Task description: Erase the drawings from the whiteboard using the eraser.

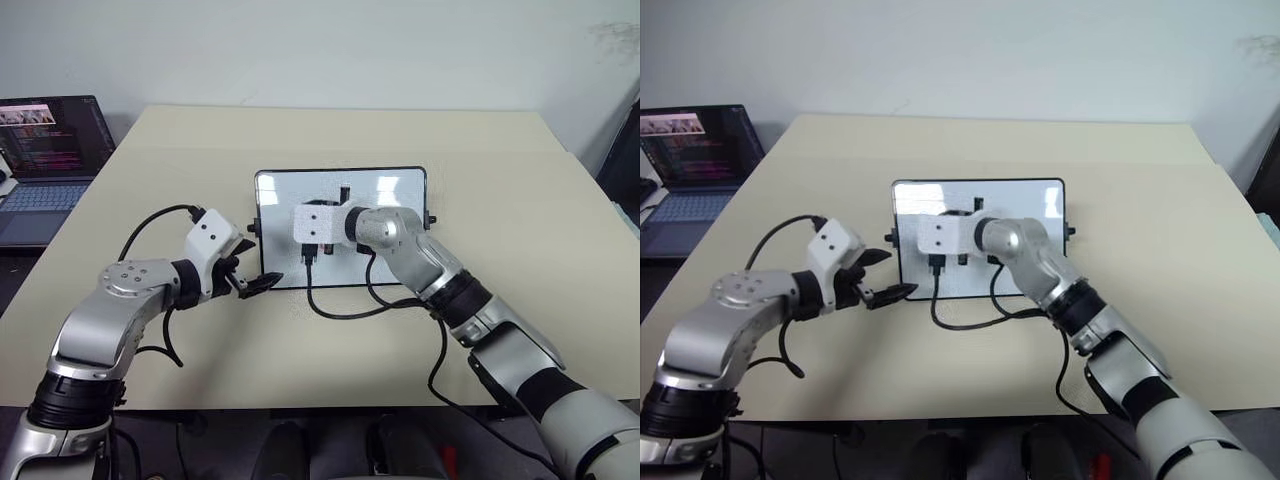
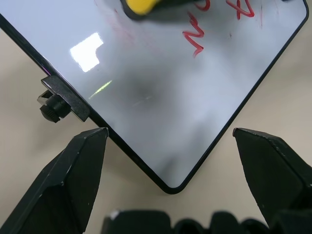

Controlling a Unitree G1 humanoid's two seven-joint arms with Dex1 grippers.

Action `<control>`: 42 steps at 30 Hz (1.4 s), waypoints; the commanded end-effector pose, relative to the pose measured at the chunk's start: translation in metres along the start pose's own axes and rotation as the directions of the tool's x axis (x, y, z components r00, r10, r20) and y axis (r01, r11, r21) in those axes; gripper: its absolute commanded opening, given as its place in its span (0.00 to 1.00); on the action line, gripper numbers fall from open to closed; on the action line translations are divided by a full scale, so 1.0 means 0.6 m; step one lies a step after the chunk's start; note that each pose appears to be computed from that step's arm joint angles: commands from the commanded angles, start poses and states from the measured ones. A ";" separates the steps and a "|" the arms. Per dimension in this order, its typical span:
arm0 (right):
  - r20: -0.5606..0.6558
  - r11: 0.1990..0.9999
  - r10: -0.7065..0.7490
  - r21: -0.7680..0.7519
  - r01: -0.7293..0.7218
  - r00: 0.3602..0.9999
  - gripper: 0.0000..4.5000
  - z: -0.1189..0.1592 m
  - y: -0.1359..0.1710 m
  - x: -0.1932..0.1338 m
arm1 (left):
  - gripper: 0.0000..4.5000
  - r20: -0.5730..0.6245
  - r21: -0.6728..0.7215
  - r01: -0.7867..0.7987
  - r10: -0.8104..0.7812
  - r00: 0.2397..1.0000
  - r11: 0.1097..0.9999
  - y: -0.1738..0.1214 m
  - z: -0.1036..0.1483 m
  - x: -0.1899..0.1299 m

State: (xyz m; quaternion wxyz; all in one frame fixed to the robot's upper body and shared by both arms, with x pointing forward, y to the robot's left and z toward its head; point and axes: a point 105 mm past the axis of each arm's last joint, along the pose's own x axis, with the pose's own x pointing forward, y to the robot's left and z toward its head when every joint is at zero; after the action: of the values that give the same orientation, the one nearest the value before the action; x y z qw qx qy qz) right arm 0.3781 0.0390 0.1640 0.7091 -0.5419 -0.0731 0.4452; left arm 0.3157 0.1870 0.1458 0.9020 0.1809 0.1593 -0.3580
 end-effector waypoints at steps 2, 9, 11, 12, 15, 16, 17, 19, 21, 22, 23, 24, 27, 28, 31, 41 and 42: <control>-0.060 0.997 0.067 0.032 -0.065 0.996 0.26 -0.026 0.028 0.001 | 1.00 0.028 0.045 0.000 -0.001 1.000 0.999 -0.006 0.017 -0.003; 0.025 0.984 -0.173 0.042 0.171 0.985 0.26 0.014 -0.047 0.003 | 1.00 0.032 0.046 0.003 -0.004 0.999 0.999 -0.007 0.018 -0.002; 0.040 0.981 -0.192 0.046 0.190 0.981 0.26 0.020 -0.053 0.003 | 1.00 0.035 0.045 0.004 -0.005 0.999 0.999 -0.007 0.019 -0.002; 0.049 0.981 -0.190 0.051 0.188 0.981 0.26 0.023 -0.051 0.005 | 1.00 0.036 0.045 0.005 -0.006 0.999 0.999 -0.008 0.020 -0.002; 0.064 0.984 -0.169 0.060 0.166 0.984 0.26 0.028 -0.042 0.008 | 1.00 0.038 0.044 0.006 -0.007 0.999 0.999 -0.008 0.020 -0.002; 0.064 0.988 -0.147 0.065 0.143 0.987 0.26 0.028 -0.034 0.010 | 1.00 0.038 0.044 0.005 -0.007 0.999 0.999 -0.008 0.020 -0.002; 0.070 0.987 -0.144 0.079 0.138 0.987 0.26 0.028 -0.031 0.010 | 1.00 0.039 0.045 0.005 -0.006 0.999 0.999 -0.008 0.020 -0.002; 0.117 0.969 -0.196 0.174 0.175 0.973 0.26 0.037 -0.042 0.002 | 1.00 0.042 0.050 0.001 -0.003 0.999 0.999 -0.008 0.021 -0.002; 0.161 0.902 -0.317 0.357 0.245 0.934 0.26 0.045 -0.075 -0.021 | 1.00 0.067 0.053 -0.002 -0.002 0.998 0.999 -0.010 0.026 -0.001; 0.166 0.873 -0.341 0.421 0.246 0.925 0.26 0.041 -0.082 -0.033 | 1.00 0.080 0.053 -0.002 -0.003 0.997 0.999 -0.012 0.029 -0.001; 0.167 0.835 -0.352 0.501 0.228 0.921 0.26 0.032 -0.083 -0.046 | 1.00 0.085 0.050 0.000 -0.004 0.996 0.999 -0.014 0.029 -0.002; 0.172 0.806 -0.350 0.557 0.202 0.921 0.26 0.026 -0.081 -0.058 | 1.00 0.086 0.049 0.003 -0.007 0.996 0.999 -0.017 0.027 -0.002; 0.219 0.714 -0.333 0.694 0.093 0.917 0.26 0.022 -0.065 -0.101 | 1.00 0.115 0.055 0.008 -0.014 0.993 0.998 -0.022 0.031 -0.003; 0.245 0.683 -0.329 0.729 0.050 0.912 0.26 0.024 -0.059 -0.119 | 1.00 0.134 0.055 0.008 -0.016 0.991 0.998 -0.023 0.034 -0.004; 0.276 0.621 -0.306 0.784 -0.029 0.911 0.26 0.018 -0.035 -0.170 | 1.00 0.171 0.062 0.003 -0.014 0.985 0.998 -0.024 0.041 -0.004; 0.052 0.715 -0.184 0.692 0.097 0.981 0.26 -0.059 0.083 -0.249 | 1.00 0.163 0.050 0.061 -0.068 0.984 0.997 -0.034 0.031 0.006; 0.029 0.727 -0.187 0.677 0.118 0.982 0.26 -0.066 0.091 -0.251 | 1.00 0.162 0.048 0.062 -0.069 0.984 0.997 -0.034 0.031 0.008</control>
State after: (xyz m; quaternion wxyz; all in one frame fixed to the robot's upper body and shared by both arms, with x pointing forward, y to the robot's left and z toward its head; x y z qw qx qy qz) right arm 0.2858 -0.0974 0.1487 0.8894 -0.1838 0.0593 0.4144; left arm 0.3079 0.1663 0.1490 0.8984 0.1609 0.0988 -0.3966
